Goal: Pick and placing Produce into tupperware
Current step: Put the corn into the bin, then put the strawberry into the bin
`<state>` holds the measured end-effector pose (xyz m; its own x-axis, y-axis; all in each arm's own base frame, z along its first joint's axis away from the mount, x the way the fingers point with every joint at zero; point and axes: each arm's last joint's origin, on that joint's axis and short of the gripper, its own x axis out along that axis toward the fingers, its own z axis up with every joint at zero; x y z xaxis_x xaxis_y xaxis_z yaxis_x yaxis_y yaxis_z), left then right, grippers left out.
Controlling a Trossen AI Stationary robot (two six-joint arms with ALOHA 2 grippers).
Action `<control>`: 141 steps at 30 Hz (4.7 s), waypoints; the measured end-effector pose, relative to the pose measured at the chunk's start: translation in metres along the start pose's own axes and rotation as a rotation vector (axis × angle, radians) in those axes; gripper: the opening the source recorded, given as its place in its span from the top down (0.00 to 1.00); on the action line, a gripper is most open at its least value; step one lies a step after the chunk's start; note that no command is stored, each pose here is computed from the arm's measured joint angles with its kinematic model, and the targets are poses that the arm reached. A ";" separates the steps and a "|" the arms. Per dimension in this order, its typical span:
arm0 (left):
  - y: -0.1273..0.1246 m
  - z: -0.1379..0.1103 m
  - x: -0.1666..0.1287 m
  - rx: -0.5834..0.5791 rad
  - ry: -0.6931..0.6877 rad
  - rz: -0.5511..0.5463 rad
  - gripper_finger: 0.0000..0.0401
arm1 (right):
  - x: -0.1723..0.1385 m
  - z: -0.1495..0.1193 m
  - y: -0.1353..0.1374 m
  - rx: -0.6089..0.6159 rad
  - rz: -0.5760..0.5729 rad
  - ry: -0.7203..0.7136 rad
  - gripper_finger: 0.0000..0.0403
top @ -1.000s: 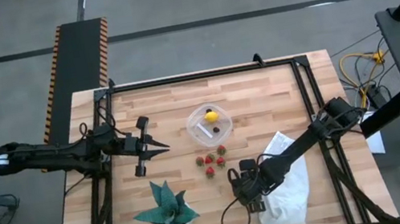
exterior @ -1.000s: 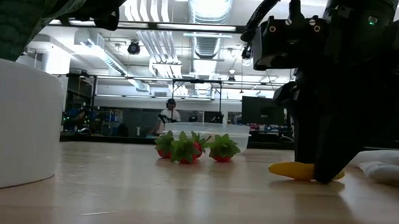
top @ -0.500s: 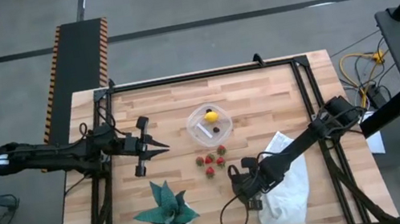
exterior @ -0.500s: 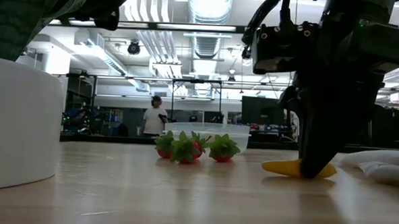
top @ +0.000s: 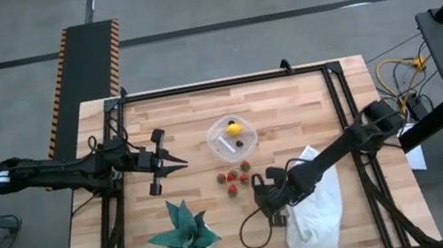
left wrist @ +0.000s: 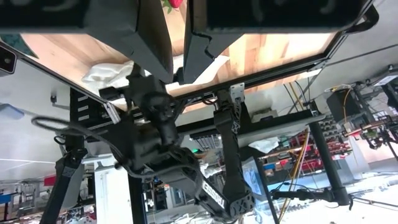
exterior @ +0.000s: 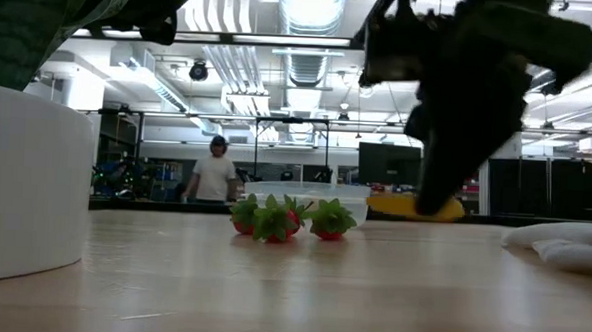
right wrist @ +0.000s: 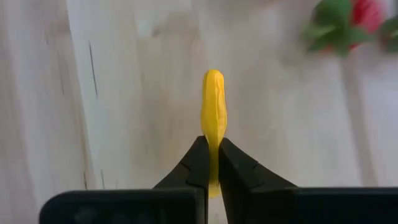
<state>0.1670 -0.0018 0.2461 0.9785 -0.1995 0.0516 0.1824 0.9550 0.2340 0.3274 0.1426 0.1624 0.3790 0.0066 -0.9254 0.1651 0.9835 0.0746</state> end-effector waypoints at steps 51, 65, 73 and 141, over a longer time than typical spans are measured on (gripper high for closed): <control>0.000 0.001 0.000 0.003 -0.008 0.003 0.94 | -0.103 0.032 -0.078 -0.207 -0.270 -0.791 0.97; 0.000 0.001 0.000 0.029 -0.010 0.006 0.94 | -0.084 0.053 -0.173 0.074 -0.165 -0.666 0.97; 0.001 0.002 0.000 0.031 -0.015 0.009 0.94 | -0.045 0.063 -0.207 0.166 -0.113 -0.523 0.97; 0.000 0.000 0.000 0.023 0.002 0.004 0.94 | -0.037 0.076 -0.187 0.113 -0.010 -0.237 0.86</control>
<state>0.1670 -0.0014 0.2460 0.9795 -0.1949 0.0506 0.1758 0.9505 0.2562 0.3514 -0.0554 0.2111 0.5776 -0.0586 -0.8142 0.2652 0.9568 0.1193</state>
